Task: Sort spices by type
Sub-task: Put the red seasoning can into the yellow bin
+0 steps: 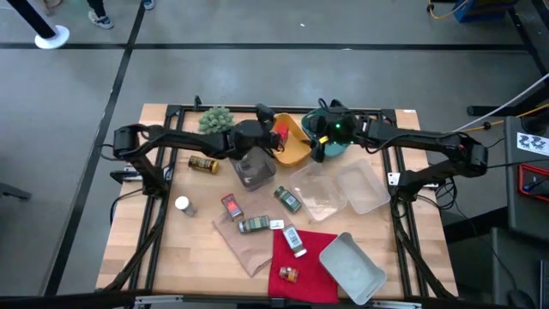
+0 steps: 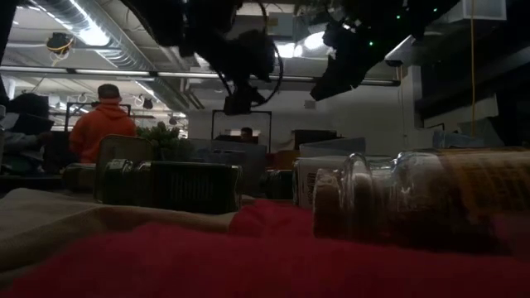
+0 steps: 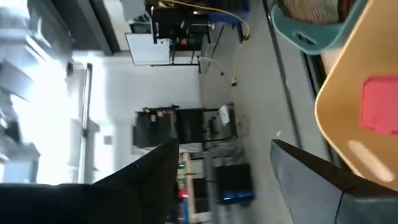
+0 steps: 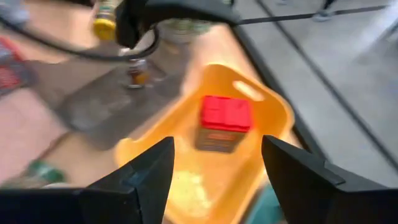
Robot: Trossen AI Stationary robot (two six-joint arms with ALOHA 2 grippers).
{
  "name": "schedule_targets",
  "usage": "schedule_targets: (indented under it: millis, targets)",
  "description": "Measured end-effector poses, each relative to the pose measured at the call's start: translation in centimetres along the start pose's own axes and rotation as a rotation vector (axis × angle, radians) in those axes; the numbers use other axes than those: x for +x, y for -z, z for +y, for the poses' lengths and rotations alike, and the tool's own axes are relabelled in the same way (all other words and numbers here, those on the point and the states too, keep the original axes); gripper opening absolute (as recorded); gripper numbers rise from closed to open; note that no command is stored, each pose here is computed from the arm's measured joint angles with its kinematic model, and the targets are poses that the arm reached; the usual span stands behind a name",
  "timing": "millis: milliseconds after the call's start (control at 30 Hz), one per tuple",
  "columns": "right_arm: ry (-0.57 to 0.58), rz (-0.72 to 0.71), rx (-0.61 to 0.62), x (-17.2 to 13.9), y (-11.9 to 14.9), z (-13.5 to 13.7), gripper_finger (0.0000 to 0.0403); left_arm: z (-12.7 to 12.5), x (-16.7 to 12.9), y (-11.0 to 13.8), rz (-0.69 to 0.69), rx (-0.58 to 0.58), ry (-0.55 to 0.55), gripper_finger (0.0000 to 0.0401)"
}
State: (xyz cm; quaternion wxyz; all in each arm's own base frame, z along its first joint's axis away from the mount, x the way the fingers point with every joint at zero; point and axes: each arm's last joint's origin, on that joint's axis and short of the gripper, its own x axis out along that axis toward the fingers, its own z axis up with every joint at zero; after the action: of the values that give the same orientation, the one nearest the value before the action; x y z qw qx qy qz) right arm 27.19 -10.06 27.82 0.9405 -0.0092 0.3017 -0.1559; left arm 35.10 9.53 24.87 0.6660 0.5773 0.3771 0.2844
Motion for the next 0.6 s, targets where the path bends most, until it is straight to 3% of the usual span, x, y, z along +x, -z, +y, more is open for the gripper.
schedule_targets:
  millis: [200, 400, 600]
  targets:
    - [-0.111, 0.015, 0.026, -0.5, 0.2, 0.4, 0.0241, 0.7, -3.4, 0.2, -0.012, -0.197, 0.129, 0.0242]
    - [-0.123, 0.018, 0.016, -0.6, 0.2, 0.8, 0.0241, -0.1, -7.6, 0.7, 0.036, -0.426, 0.349, 0.0242]
    - [-0.159, 0.013, -0.018, -0.6, 0.0, 2.3, 0.0241, -0.8, -11.5, 0.3, 0.095, -0.854, 0.556, 0.0242]
